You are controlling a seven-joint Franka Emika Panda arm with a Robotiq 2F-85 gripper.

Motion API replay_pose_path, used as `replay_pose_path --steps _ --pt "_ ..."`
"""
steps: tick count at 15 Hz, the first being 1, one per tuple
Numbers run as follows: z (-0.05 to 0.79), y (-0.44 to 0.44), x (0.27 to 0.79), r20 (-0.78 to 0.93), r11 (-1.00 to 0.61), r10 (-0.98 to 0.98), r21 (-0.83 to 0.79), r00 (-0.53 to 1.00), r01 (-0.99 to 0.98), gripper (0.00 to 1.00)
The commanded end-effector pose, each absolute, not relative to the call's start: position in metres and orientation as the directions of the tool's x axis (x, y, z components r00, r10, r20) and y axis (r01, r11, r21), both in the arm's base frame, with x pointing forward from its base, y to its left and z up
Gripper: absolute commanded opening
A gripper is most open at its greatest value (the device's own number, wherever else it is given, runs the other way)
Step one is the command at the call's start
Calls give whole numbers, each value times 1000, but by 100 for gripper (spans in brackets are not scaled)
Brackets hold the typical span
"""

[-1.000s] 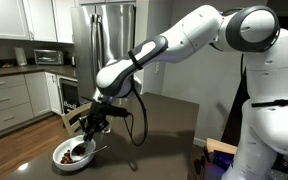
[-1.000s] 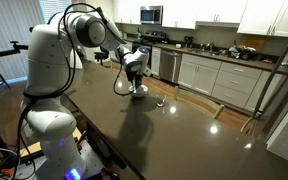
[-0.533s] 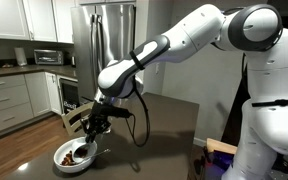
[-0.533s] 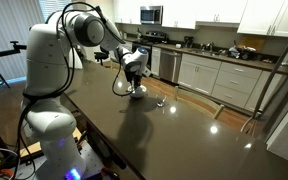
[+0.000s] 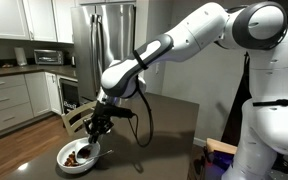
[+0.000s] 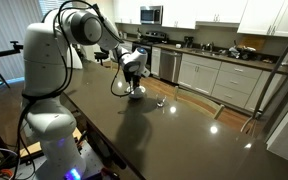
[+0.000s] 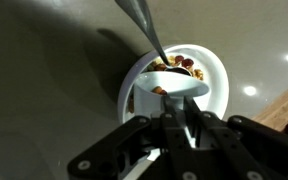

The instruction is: Slide the white mug to the right, pour the contents in the white mug into the bowl

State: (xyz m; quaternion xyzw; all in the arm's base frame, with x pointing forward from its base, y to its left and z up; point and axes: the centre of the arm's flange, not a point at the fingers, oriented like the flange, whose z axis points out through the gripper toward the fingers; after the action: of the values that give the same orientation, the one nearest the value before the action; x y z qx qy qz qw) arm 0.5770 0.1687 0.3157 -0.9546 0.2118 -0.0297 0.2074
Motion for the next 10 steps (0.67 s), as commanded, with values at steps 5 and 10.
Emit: replay_pose_path --steps 5,10 --pt "343 170 560 22 -824 -423 -427 906 -374 7" --pt "356 182 555 92 -836 -404 -441 910 -327 7"
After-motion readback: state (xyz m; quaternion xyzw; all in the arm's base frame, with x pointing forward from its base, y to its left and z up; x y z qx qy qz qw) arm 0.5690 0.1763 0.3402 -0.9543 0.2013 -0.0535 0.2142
